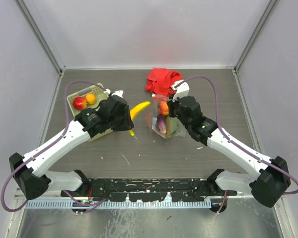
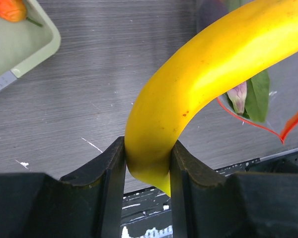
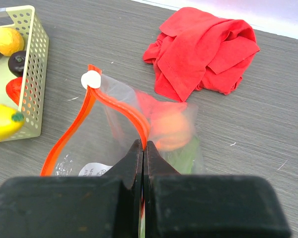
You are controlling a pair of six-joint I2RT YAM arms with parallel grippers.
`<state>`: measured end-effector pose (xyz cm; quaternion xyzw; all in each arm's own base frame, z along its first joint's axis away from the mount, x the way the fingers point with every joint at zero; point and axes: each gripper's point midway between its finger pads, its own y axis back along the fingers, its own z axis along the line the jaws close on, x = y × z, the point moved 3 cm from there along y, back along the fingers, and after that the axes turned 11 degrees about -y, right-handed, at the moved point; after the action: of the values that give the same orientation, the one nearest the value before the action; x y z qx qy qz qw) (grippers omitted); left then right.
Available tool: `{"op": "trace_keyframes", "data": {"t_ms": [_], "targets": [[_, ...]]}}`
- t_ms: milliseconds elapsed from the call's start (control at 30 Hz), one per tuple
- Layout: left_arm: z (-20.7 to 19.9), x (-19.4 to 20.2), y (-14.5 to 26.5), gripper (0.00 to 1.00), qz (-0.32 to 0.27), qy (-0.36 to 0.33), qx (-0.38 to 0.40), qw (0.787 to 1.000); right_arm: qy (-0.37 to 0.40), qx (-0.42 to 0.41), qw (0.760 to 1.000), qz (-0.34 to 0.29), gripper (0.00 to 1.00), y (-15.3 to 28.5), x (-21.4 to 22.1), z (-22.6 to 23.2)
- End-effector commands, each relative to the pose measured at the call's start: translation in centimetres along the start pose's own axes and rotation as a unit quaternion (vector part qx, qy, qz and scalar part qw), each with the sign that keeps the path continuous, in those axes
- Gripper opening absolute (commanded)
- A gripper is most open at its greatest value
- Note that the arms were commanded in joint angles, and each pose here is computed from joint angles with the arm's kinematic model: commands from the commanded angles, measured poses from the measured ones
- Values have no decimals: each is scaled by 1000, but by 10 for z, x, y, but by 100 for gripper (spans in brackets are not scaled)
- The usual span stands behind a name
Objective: Place the food in the zip-top bag and seal the zipper
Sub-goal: Pick up the fake fruit from the bin, then place the fake fruit in the zipper food storage bag.
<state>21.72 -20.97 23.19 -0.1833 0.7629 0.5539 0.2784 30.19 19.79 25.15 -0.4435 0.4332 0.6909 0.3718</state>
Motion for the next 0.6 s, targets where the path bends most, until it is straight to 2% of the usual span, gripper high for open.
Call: {"op": "trace_keyframes", "data": {"t_ms": [0,300,567], "targets": [[-9,-10,13,19,-25,-23,-27,999,-21,-20,999,-46,0,7,-25,9],[-27,1,-3,22,15,-79,-57,995,-21,-23,998,-46,0,7,-24,10],[-42,-6,-6,25,21,-107,-65,992,-25,-28,998,-46,0,8,-24,11]]}}
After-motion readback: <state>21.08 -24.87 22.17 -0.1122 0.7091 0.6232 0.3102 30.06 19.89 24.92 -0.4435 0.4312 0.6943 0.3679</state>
